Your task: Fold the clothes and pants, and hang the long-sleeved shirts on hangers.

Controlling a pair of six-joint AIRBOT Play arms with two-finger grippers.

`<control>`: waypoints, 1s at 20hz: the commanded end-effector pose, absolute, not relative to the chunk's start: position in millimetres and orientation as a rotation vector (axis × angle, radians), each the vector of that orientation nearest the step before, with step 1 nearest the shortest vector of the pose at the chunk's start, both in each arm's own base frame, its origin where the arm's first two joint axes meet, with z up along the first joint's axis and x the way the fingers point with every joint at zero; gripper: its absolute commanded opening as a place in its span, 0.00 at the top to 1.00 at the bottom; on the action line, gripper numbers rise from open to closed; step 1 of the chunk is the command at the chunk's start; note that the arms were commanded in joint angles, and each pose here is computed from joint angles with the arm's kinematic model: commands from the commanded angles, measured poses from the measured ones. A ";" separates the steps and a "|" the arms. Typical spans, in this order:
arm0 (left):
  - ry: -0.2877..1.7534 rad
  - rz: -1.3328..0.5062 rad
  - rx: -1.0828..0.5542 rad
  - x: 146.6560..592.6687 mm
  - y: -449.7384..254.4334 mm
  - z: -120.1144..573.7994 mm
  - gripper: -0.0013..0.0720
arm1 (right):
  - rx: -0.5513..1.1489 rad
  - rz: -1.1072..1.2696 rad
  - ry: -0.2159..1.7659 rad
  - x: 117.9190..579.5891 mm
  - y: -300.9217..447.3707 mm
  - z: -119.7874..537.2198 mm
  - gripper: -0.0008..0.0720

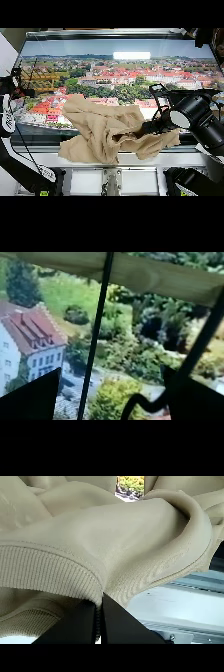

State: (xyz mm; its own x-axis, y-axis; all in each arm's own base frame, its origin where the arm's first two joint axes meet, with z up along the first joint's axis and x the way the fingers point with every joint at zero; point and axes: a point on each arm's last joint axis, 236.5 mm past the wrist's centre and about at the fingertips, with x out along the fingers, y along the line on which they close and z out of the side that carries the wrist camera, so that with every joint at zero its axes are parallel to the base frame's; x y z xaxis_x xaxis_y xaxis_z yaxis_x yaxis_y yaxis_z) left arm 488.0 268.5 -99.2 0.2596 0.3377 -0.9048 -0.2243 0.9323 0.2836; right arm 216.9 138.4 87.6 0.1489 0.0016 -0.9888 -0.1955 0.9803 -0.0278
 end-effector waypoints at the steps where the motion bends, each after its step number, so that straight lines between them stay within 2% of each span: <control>1: 1.280 0.391 0.103 488.8 276.9 -114.3 0.04 | -0.164 0.143 1.418 216.7 138.5 87.3 0.96; 5: 1.300 0.387 0.096 483.1 275.7 -122.9 0.04 | -0.164 0.142 1.418 216.7 138.6 87.2 0.96; 6: 1.302 0.388 0.095 482.6 275.7 -123.0 0.14 | -0.164 0.143 1.418 216.7 138.5 87.3 0.96; 7: 1.302 0.388 0.095 482.7 275.6 -122.9 0.37 | -0.164 0.143 1.418 216.7 138.5 87.3 0.96; 8: 1.301 0.389 0.092 482.6 275.4 -123.1 0.49 | -0.164 0.142 1.418 216.7 138.6 87.2 0.96; 11: 1.298 0.394 0.086 483.1 275.7 -122.9 0.49 | -0.164 0.142 1.418 216.7 138.6 87.2 0.96; 12: 1.300 0.394 0.086 482.5 275.5 -123.0 0.76 | -0.164 0.142 1.418 216.7 138.6 87.2 0.96; 13: 1.304 0.394 0.085 481.8 275.3 -123.3 0.96 | -0.164 0.143 1.418 216.7 138.6 87.2 0.96; 20: 1.300 0.400 0.082 481.2 275.4 -116.5 0.96 | -0.164 0.143 1.418 216.7 138.5 87.3 0.96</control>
State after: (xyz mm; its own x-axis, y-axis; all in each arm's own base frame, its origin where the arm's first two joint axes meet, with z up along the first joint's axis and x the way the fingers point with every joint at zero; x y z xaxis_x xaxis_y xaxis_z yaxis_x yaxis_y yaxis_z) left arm 481.2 275.8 -121.7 0.2065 0.3324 -0.9203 -0.2359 0.9297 0.2828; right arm 216.8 138.5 87.4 0.1478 0.0012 -0.9890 -0.1956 0.9803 -0.0280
